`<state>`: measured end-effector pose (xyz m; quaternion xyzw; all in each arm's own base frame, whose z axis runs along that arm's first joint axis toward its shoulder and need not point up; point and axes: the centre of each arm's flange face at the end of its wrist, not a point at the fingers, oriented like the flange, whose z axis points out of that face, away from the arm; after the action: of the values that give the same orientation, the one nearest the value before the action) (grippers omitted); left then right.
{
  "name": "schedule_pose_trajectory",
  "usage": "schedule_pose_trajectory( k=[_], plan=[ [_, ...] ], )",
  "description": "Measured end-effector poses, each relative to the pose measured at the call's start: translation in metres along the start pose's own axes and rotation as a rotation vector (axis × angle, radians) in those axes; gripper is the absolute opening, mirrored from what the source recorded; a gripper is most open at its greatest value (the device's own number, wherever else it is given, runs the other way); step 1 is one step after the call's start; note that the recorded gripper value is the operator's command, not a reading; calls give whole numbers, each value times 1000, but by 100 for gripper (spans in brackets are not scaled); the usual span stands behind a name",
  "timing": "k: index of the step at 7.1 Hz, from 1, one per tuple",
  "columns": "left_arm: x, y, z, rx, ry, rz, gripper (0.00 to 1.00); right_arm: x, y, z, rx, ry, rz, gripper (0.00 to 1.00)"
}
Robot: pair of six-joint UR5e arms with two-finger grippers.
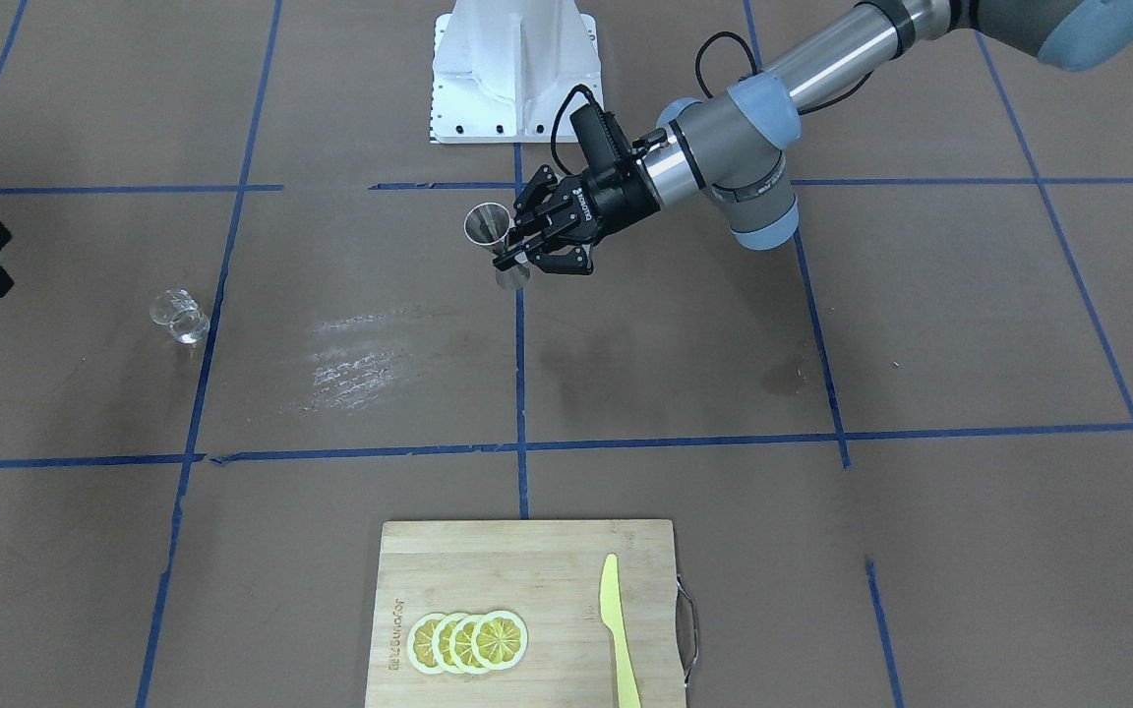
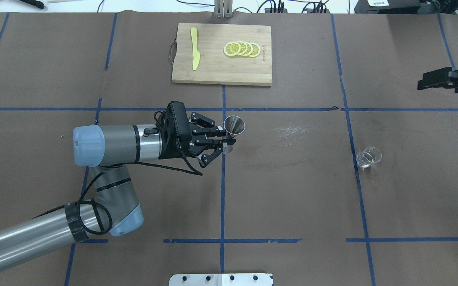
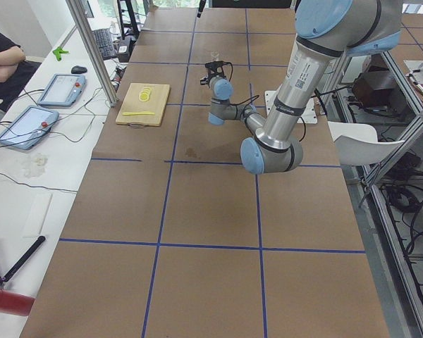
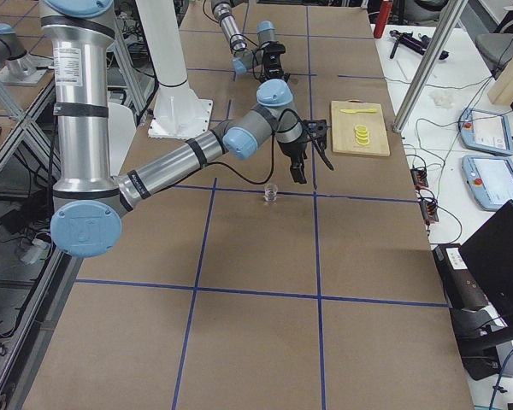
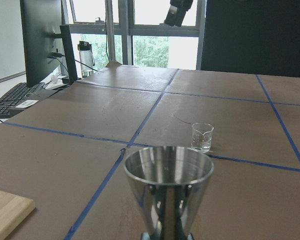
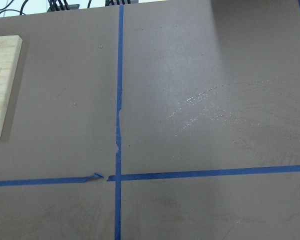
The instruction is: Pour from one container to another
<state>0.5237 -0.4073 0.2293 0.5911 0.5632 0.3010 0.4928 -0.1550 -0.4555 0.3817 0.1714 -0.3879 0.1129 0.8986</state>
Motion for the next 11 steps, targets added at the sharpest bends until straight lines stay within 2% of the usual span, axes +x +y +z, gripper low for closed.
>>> schedule_pose_trajectory(
  k=[2,3,4,5,9,11],
  plan=[
    [1,2,-1,-2,-1,-9,0,-58,50,34,141,69,64,100],
    [1,3,-1,-3,-2,-11,0,-83,77,48,233,74,106,100],
    [1,3,-1,-3,-3,-11,0,-98,99,55,295,56,134,100],
    [1,3,-1,-2,-3,-11,0,-106,120,64,353,58,122,100],
    [2,2,-2,1,-2,-11,0,-102,196,119,587,134,9,100],
    [3,2,-2,2,-1,-11,0,-90,223,149,675,156,-27,100]
  ],
)
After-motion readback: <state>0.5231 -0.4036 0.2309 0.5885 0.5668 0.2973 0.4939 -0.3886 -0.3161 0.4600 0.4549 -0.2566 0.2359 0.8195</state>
